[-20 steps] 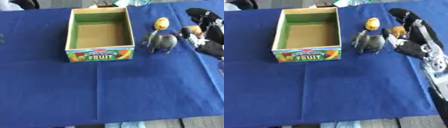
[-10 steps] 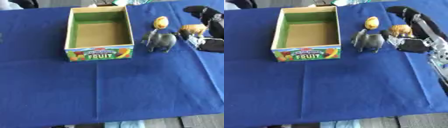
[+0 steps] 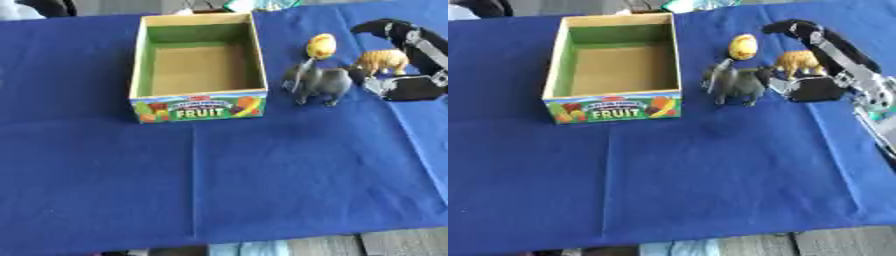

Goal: Pick up objects on the table and place them in the box.

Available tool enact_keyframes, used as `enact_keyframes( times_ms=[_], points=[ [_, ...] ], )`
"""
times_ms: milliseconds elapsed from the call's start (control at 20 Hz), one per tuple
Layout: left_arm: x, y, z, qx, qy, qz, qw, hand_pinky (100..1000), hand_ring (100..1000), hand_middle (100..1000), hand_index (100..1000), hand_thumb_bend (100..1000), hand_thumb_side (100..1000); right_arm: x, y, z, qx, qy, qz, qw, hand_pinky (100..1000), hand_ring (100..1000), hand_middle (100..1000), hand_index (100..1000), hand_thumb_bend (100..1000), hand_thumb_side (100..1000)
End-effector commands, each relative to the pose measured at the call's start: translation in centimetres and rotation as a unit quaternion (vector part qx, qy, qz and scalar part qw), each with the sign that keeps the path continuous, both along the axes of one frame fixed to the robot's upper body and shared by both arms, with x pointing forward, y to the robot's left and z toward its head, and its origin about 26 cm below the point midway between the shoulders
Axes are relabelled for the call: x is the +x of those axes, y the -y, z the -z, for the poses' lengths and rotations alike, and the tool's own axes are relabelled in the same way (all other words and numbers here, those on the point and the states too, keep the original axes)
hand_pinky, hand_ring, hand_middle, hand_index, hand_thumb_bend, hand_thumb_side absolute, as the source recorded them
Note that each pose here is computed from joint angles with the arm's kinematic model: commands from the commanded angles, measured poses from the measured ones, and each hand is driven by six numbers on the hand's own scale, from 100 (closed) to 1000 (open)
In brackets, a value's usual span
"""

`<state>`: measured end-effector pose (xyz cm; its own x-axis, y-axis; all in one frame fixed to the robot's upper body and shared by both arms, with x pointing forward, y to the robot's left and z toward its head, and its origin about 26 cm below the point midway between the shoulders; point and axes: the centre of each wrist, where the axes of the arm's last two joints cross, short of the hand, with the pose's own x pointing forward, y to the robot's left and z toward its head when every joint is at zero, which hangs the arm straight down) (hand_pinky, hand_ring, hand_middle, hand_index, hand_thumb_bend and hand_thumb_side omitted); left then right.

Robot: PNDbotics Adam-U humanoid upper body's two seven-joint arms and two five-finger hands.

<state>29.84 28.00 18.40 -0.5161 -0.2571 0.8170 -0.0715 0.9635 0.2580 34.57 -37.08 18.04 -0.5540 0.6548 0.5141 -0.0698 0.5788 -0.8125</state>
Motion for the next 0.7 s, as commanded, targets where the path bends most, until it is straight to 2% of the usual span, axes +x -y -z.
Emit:
enact_keyframes(
  times_ms=[50, 350, 700],
  points=[
    [-0.2, -0.1, -0.8, 0.012, 0.013, 0.003, 1.0, 584, 588, 644, 721, 204, 502, 0.8, 1.1, -0.4, -0.032, -0.005, 0.011, 0.999, 1000, 958, 836, 898, 321, 336],
    [-0.2, -0.1, -0.8, 0.012, 0.012, 0.004, 1.0, 584, 588, 646, 721, 204, 502, 2.4, 1.8, 1.1, -0.063, -0.024, 0.019, 0.998, 1000, 956, 829, 900, 321, 336],
    [-0.2, -0.1, -0.8, 0.012, 0.012, 0.005, 1.0, 584, 588, 647, 721, 203, 502, 3.1, 2.2, 2.5, -0.091, -0.037, 0.021, 0.995, 1000, 955, 822, 899, 321, 337]
  ],
)
